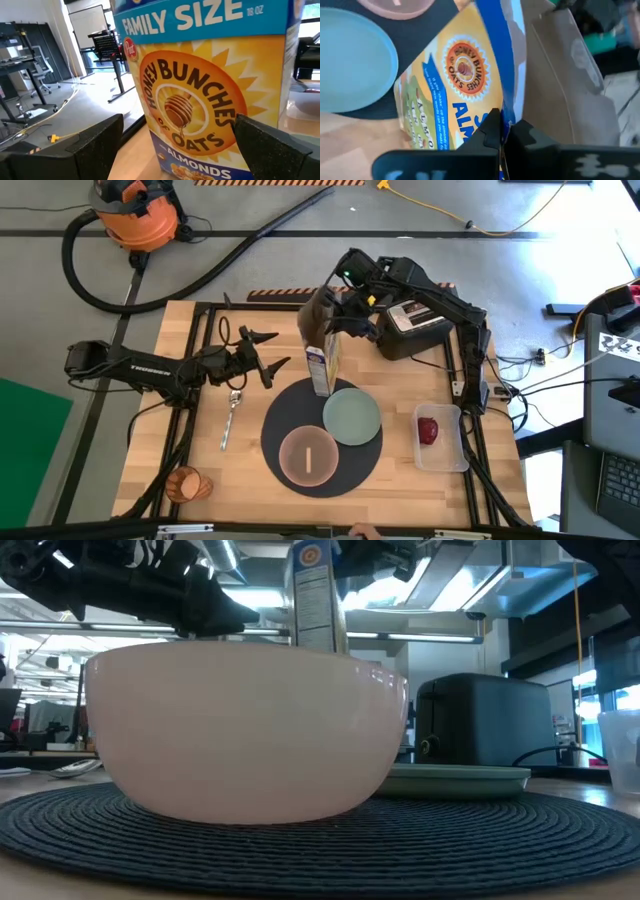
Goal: Arrange a breakfast setting
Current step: Pour the cereal from the yellow cereal box into the pink bowl
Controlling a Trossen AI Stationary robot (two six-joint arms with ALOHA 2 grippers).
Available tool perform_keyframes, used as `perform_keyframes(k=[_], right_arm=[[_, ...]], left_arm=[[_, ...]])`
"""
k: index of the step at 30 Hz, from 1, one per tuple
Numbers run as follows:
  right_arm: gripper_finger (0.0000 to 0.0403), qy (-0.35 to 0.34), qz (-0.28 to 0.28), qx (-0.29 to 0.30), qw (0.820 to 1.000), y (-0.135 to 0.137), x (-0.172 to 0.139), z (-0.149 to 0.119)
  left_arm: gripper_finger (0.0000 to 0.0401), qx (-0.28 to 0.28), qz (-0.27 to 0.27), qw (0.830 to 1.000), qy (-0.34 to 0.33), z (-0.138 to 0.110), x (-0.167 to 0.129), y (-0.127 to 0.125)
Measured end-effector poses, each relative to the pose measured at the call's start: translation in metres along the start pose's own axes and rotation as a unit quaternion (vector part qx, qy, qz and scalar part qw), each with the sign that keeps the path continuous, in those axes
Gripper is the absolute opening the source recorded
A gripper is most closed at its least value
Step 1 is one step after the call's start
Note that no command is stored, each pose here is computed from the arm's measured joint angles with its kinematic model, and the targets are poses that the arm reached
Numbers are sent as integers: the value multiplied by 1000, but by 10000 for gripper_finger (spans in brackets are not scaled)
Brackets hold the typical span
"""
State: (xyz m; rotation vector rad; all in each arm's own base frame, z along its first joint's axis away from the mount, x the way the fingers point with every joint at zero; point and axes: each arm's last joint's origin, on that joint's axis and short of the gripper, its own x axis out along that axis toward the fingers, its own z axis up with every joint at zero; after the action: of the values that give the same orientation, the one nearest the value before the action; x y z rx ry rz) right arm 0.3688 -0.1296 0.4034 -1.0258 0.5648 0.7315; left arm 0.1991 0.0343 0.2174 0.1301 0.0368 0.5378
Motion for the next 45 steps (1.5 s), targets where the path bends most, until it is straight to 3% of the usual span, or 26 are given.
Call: perform_keyframes(k=[7,16,22,28,30,33,36,42,45], right_arm=[[15,53,-9,117,992,0,-3,-1],[137,111,-14,180,977,4,-18,4],[200,159,-61,208,963,7,-41,12],[220,155,-145,231,949,6,-70,27],[220,155,-196,293,923,4,-81,32],[220,135,-273,432,849,2,-93,35],[220,150,-284,518,793,11,-98,37],[221,190,-199,622,733,43,-89,65],[221,226,-209,628,715,56,-70,91]], left_arm=[[365,-11,0,1000,0,0,0,0],[365,-13,0,1000,-2,0,0,0],[365,-14,0,1000,-2,0,0,0],[365,-17,0,1000,-2,0,0,0],[365,-28,0,1000,-2,0,0,0],[365,-37,2,999,-4,0,2,0],[365,-41,4,999,-14,-2,7,0],[365,-15,-9,1000,18,-22,21,-6],[365,-5,-18,999,43,-33,26,-10]])
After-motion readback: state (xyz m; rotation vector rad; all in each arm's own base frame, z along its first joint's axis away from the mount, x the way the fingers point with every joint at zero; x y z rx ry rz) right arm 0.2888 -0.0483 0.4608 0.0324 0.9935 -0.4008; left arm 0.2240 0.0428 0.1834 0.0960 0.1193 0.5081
